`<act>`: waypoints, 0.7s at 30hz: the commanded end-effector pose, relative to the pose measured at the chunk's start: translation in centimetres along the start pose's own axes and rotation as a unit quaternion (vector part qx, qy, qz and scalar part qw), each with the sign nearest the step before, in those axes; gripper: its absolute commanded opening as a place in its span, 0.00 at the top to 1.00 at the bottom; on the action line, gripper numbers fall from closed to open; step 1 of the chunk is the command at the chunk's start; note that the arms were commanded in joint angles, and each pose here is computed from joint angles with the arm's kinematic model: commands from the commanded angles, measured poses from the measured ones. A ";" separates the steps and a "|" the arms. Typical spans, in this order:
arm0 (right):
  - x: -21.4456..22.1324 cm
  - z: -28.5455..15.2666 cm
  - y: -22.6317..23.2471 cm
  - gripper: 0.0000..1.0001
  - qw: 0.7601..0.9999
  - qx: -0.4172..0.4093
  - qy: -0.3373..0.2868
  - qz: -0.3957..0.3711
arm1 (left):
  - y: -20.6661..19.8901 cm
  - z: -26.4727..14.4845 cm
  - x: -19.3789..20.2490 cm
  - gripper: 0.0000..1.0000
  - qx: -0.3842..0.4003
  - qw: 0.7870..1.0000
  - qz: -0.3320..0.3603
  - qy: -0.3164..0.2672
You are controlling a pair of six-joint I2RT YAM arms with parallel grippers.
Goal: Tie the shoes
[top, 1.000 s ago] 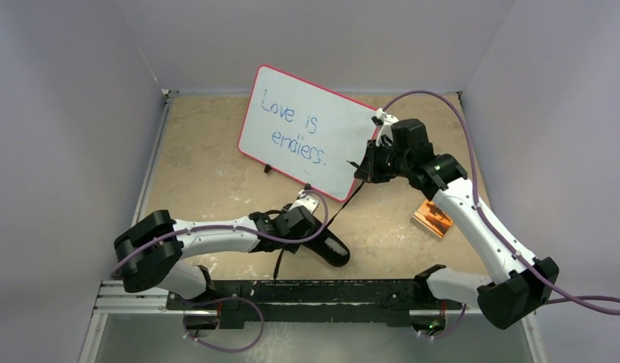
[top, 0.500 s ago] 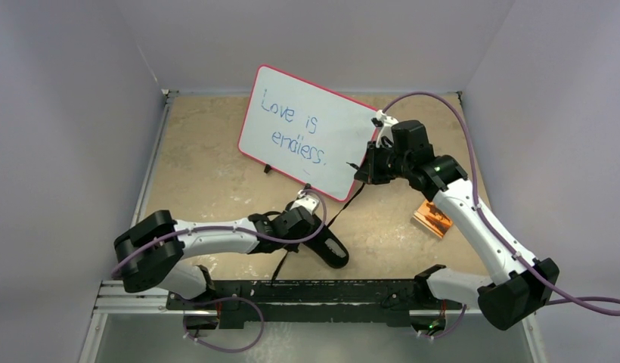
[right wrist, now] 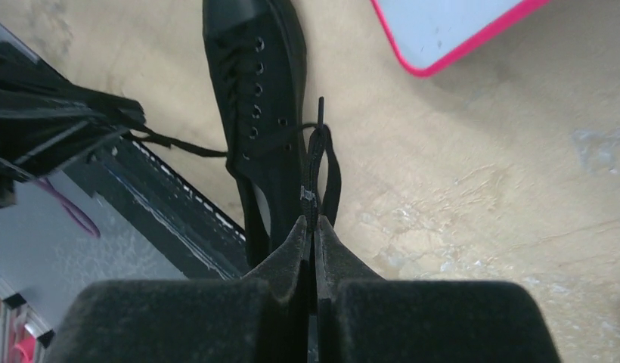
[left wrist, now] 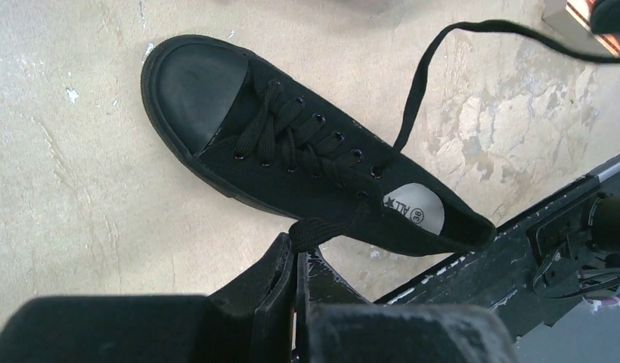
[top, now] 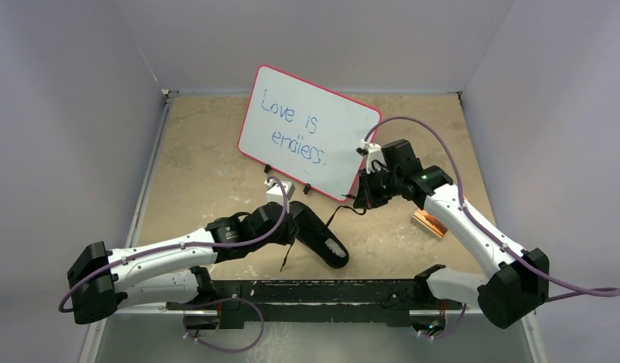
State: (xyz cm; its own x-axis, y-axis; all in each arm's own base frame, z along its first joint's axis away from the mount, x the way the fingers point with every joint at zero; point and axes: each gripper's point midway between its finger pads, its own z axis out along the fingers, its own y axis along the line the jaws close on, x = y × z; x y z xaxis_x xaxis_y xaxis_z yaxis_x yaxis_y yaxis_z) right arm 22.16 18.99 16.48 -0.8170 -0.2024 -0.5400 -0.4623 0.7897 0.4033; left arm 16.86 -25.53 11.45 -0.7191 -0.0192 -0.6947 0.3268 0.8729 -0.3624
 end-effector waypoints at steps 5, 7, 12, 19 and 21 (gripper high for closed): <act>5.2 3.7 0.9 1.00 0.995 -0.011 0.094 -0.011 | -0.8 -0.5 -2.9 1.00 -0.001 0.998 -0.046 -0.047; 6.1 4.7 1.1 1.00 0.994 -0.018 0.107 0.021 | -0.5 -0.7 -3.3 1.00 -0.008 0.997 -0.052 -0.057; 8.4 6.9 -0.7 1.00 0.988 0.020 0.121 0.090 | -0.9 -0.8 -4.2 1.00 -0.002 0.995 -0.065 -0.073; 9.0 9.0 2.2 1.00 0.984 -0.040 0.125 0.122 | -1.2 0.2 -4.1 1.00 -0.001 0.995 -0.077 -0.064; 8.3 9.4 3.5 1.00 0.980 -0.070 0.116 0.147 | -0.7 0.0 -4.6 1.00 -0.006 0.995 -0.078 -0.067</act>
State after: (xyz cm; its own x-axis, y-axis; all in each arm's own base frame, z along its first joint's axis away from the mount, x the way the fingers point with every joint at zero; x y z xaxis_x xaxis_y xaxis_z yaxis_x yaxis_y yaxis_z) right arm 16.05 21.95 4.64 -0.9625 -0.1944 -0.1894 -0.2640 0.8329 0.4865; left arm 18.34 -25.33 11.79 -0.7105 -0.1369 -0.6903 0.2215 0.8876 -0.4040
